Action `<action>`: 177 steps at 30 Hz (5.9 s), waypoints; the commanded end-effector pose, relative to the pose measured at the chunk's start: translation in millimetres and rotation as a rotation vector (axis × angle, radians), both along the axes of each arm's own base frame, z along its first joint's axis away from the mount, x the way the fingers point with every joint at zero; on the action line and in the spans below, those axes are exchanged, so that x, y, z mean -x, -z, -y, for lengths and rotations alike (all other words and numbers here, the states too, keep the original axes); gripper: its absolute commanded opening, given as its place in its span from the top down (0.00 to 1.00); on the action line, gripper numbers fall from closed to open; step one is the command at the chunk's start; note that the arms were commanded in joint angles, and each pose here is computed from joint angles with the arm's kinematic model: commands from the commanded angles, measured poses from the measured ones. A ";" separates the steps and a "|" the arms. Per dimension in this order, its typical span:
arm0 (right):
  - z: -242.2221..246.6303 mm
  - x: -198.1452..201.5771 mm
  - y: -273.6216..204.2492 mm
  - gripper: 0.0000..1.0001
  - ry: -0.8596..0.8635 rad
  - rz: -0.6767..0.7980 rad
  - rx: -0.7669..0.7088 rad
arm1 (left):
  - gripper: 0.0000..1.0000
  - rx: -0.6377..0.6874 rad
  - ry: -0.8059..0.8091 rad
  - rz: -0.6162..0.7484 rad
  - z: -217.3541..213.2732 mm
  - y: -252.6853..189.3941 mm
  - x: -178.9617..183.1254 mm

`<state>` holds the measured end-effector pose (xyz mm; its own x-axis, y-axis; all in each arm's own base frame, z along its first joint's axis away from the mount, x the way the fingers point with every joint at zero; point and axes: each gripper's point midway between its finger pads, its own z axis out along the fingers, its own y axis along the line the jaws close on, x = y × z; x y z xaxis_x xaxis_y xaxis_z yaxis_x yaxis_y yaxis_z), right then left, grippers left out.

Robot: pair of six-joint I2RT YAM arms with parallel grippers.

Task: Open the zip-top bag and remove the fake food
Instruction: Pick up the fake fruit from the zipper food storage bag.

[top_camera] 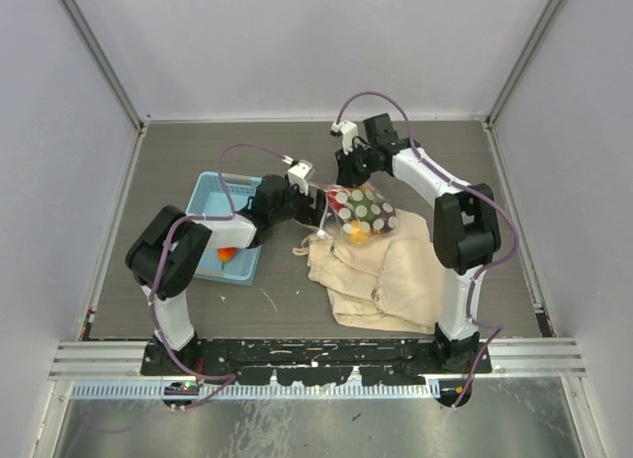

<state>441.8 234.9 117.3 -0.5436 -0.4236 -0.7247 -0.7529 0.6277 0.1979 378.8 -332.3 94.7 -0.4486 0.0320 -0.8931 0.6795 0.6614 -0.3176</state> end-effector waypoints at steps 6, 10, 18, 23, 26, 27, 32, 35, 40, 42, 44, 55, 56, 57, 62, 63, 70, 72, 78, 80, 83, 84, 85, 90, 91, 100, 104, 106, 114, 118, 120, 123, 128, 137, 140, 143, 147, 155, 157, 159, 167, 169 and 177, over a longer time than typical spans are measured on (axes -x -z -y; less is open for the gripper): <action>6.5 -6.8 9.7 0.88 -0.025 0.036 0.093 | 0.13 0.000 -0.011 0.092 5.4 -14.5 -26.3; 10.4 -0.7 19.5 0.91 -0.050 0.014 0.119 | 0.07 0.012 -0.018 0.074 8.3 -12.4 -29.3; 5.3 11.9 24.5 0.95 -0.109 -0.028 0.098 | 0.07 0.041 -0.013 0.027 20.6 -6.5 -29.5; 0.1 18.9 22.3 0.97 -0.136 -0.052 0.063 | 0.08 0.026 -0.034 0.044 27.3 -5.5 -31.3; -3.4 23.4 21.5 0.98 -0.152 -0.073 0.041 | 0.08 -0.008 -0.064 0.058 28.4 -0.8 -33.6; -4.1 24.6 21.3 0.98 -0.156 -0.079 0.036 | 0.08 -0.017 -0.070 0.059 29.3 0.0 -34.2; -3.9 27.8 19.3 0.99 -0.157 -0.104 0.005 | 0.07 -0.042 -0.062 0.036 35.7 11.4 -31.1; -1.7 27.7 20.0 0.99 -0.153 -0.113 -0.002 | 0.09 -0.066 -0.072 0.019 34.2 18.0 -32.1; 2.4 26.9 20.8 0.99 -0.142 -0.120 -0.004 | 0.27 -0.087 -0.099 0.008 29.0 20.7 -32.8; 4.7 25.2 19.9 0.98 -0.132 -0.118 -0.004 | 0.41 -0.086 -0.102 0.010 28.2 17.7 -32.6; 7.8 23.2 18.2 0.96 -0.117 -0.114 -0.006 | 0.50 -0.079 -0.106 0.013 27.4 13.0 -32.2; 41.9 9.3 -50.8 0.75 -0.009 0.067 -0.063 | 0.66 0.005 -0.070 -0.042 24.2 -32.2 -3.7; 46.4 9.7 -59.4 0.72 -0.001 0.085 -0.074 | 0.67 0.009 -0.066 -0.056 23.8 -32.7 -0.5; 50.4 10.6 -68.7 0.69 0.005 0.106 -0.086 | 0.67 0.015 -0.066 -0.070 22.6 -33.1 2.6; 56.0 38.5 -120.4 0.45 -0.081 0.219 -0.208 | 0.68 0.042 -0.062 -0.127 16.0 -30.5 21.2; 52.3 48.8 -128.3 0.42 -0.122 0.235 -0.236 | 0.69 0.046 -0.062 -0.136 14.7 -30.4 24.1; 32.0 148.5 -136.0 0.12 -0.411 0.312 -0.415 | 0.70 0.086 -0.058 -0.213 12.1 -39.3 41.0; 25.9 165.1 -137.7 0.05 -0.406 0.361 -0.469 | 0.70 0.093 -0.066 -0.237 10.7 -41.6 44.0; 11.7 138.8 -131.9 0.05 -0.187 0.361 -0.417 | 0.71 0.093 -0.119 -0.296 6.5 -41.4 53.7; 3.7 139.6 -129.6 0.05 -0.171 0.349 -0.404 | 0.71 0.091 -0.137 -0.299 4.6 -42.4 57.0; -3.7 137.7 -128.8 0.06 -0.135 0.349 -0.380 | 0.71 0.081 -0.163 -0.305 1.9 -42.2 60.5; -5.6 137.3 -128.0 0.06 -0.126 0.350 -0.370 | 0.72 0.075 -0.173 -0.307 0.6 -41.8 61.3; -9.9 139.0 -127.6 0.07 -0.129 0.351 -0.363 | 0.72 0.070 -0.182 -0.308 -0.5 -41.7 62.3; -15.8 135.2 -122.2 0.11 -0.099 0.386 -0.273 | 0.72 0.063 -0.218 -0.320 -4.5 -43.4 65.4; -13.8 130.7 -121.2 0.13 -0.080 0.399 -0.241 | 0.72 0.064 -0.224 -0.323 -5.3 -44.2 66.0; -14.9 126.2 -114.7 0.43 -0.072 0.426 -0.159 | 0.72 0.079 -0.251 -0.349 -9.8 -44.0 70.2; -17.2 125.7 -107.6 0.57 -0.080 0.407 -0.145 | 0.72 0.089 -0.249 -0.346 -10.8 -47.6 72.2; -18.4 125.6 -106.9 0.67 -0.081 0.405 -0.144 | 0.72 0.092 -0.237 -0.346 -9.9 -49.5 74.5; -21.4 128.2 -108.9 0.98 -0.084 0.394 -0.169 | 0.72 0.103 -0.175 -0.297 -8.2 -60.1 81.2; -27.4 138.0 -106.8 0.99 -0.146 0.385 -0.195 | 0.72 0.154 -0.203 -0.260 -13.0 -73.3 78.0; -31.5 146.4 -106.8 0.99 -0.199 0.383 -0.215 | 0.72 0.199 -0.244 -0.267 -17.4 -79.3 74.4; -32.8 149.6 -106.2 0.99 -0.222 0.386 -0.218 | 0.73 0.266 -0.287 -0.288 -22.5 -84.5 69.7; -30.9 146.4 -101.5 0.99 -0.218 0.395 -0.195 | 0.73 0.380 -0.299 -0.326 -22.0 -94.4 66.4; -21.3 132.6 -98.8 0.99 -0.146 0.419 -0.142 | 0.73 0.479 -0.262 -0.374 -28.2 -99.8 72.5; -20.3 129.7 -94.0 0.99 -0.138 0.410 -0.123 | 0.73 0.517 -0.245 -0.395 -34.9 -100.4 76.0; -19.9 127.4 -90.9 0.99 -0.133 0.404 -0.114 | 0.73 0.526 -0.234 -0.406 -39.0 -100.4 78.0; -21.3 128.1 -83.3 0.99 -0.147 0.384 -0.104 | 0.73 0.528 -0.199 -0.420 -35.9 -100.0 81.5; -25.8 126.0 -62.3 0.99 -0.154 0.338 -0.064 | 0.72 0.544 -0.186 -0.462 -26.1 -89.5 75.3; -26.4 125.4 -59.8 0.99 -0.153 0.333 -0.059 | 0.72 0.530 -0.203 -0.473 -25.7 -81.4 71.9; -27.2 125.6 -56.5 0.99 -0.155 0.323 -0.057 | 0.71 0.509 -0.215 -0.477 -25.8 -75.5 69.3; -31.4 129.8 -58.3 0.99 -0.175 0.305 -0.078 | 0.60 0.348 -0.277 -0.488 -33.0 -43.3 67.2; -32.3 132.1 -60.7 0.99 -0.180 0.303 -0.089 | 0.54 0.286 -0.300 -0.489 -36.7 -33.7 69.9; -36.2 133.8 -49.6 0.99 -0.198 0.264 -0.085 | 0.34 0.105 -0.331 -0.470 -41.1 -12.5 78.6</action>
